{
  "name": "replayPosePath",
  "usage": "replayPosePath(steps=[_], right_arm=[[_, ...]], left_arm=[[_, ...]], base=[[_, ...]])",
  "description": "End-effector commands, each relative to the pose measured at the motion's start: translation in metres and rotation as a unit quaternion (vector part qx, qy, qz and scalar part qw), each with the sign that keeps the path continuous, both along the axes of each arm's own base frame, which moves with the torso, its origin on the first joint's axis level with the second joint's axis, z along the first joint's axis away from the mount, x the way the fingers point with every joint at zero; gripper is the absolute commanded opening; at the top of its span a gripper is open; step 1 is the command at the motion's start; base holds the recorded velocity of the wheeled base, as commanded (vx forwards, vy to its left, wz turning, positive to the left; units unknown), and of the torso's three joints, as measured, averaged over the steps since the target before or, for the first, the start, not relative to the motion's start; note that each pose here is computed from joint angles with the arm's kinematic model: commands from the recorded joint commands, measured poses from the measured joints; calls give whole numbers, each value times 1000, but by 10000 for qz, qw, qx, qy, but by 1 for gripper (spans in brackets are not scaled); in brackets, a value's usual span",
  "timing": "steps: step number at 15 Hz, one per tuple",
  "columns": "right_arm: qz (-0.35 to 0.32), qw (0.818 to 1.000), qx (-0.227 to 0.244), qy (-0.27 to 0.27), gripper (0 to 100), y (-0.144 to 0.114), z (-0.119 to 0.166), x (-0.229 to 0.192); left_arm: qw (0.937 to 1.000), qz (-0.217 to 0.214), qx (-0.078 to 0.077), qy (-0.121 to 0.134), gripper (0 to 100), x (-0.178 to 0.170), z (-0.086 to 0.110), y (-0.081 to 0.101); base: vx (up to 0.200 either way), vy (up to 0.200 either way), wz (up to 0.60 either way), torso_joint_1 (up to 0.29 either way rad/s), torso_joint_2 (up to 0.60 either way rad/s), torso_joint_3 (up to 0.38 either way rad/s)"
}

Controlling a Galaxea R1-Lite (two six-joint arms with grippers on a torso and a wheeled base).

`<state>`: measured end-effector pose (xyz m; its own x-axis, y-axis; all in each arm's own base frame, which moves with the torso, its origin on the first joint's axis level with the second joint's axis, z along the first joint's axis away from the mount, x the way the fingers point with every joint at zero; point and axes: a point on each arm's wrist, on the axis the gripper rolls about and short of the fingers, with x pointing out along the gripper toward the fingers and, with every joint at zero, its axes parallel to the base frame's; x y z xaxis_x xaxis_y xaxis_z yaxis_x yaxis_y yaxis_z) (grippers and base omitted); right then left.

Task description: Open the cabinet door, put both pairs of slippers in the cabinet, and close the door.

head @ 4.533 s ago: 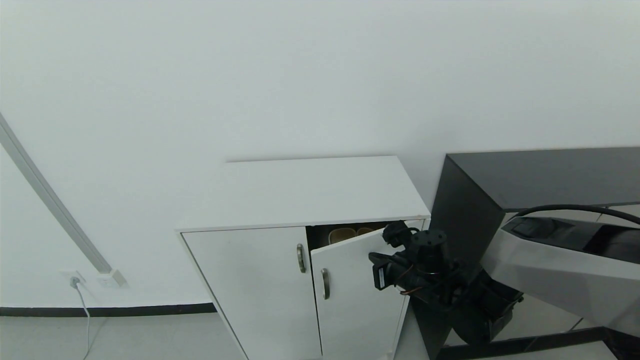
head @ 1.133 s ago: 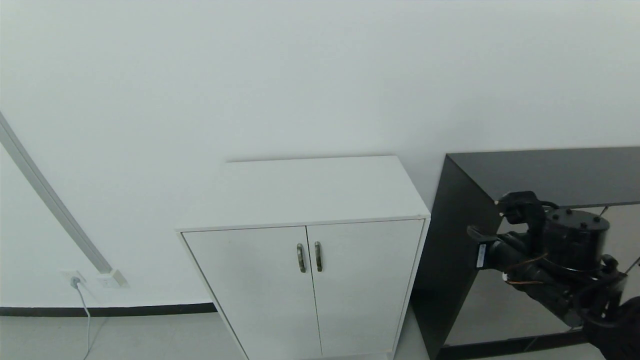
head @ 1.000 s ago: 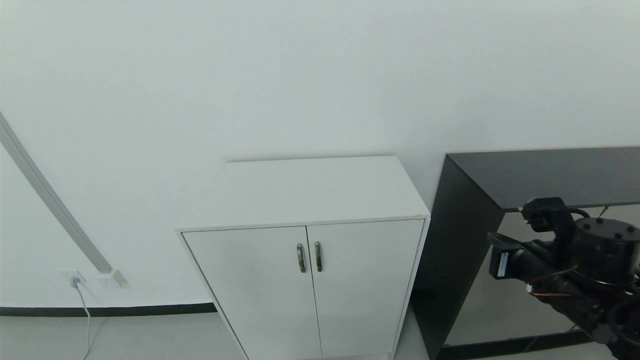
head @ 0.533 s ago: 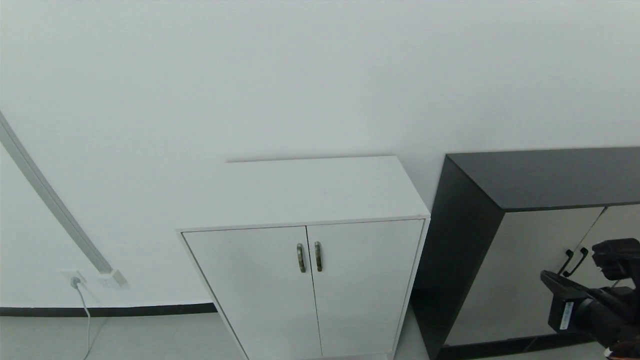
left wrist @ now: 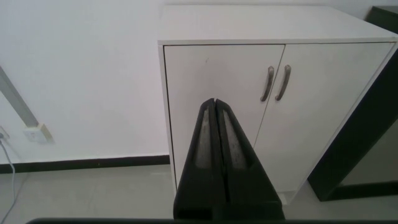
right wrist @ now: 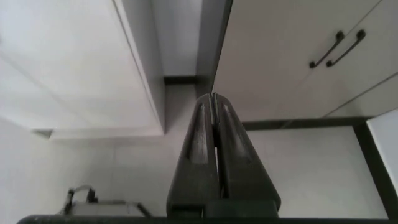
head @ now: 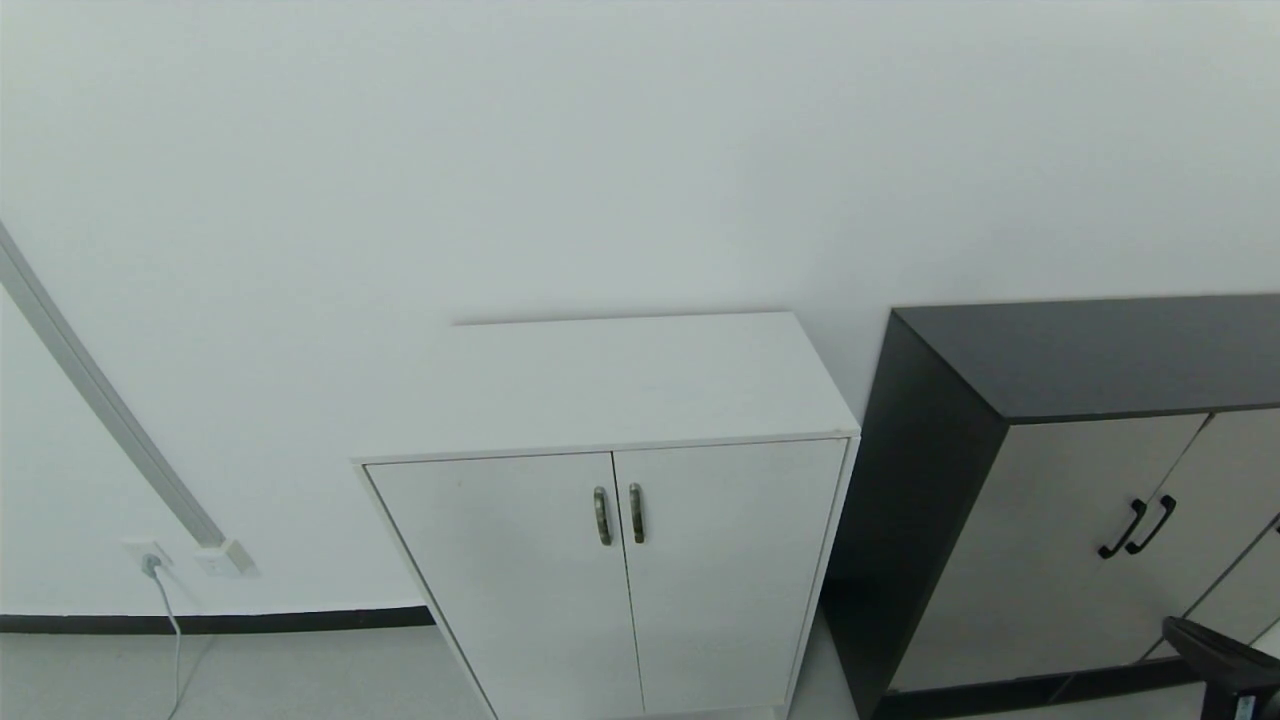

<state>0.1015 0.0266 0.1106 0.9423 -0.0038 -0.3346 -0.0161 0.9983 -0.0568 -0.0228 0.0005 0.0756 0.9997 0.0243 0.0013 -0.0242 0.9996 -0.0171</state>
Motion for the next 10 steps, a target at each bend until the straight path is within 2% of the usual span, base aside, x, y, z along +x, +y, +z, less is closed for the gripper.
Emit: replayPosePath(steps=[1,6,10], right_arm=[[248,9990,193,-329,0,-6,7,-21],[807,9964,257,2,0,-9,-2,-41],[1304,9893,91,644,0,-8,-16,-53]], left_arm=[[10000,1,1,-1,0,0,0,0],[10000,1,-7,-1,0,0,0,0],[10000,1,-7,-1,0,0,0,0]], base=[[0,0,0,0,0,0],[0,0,0,0,0,0],[0,0,0,0,0,0]])
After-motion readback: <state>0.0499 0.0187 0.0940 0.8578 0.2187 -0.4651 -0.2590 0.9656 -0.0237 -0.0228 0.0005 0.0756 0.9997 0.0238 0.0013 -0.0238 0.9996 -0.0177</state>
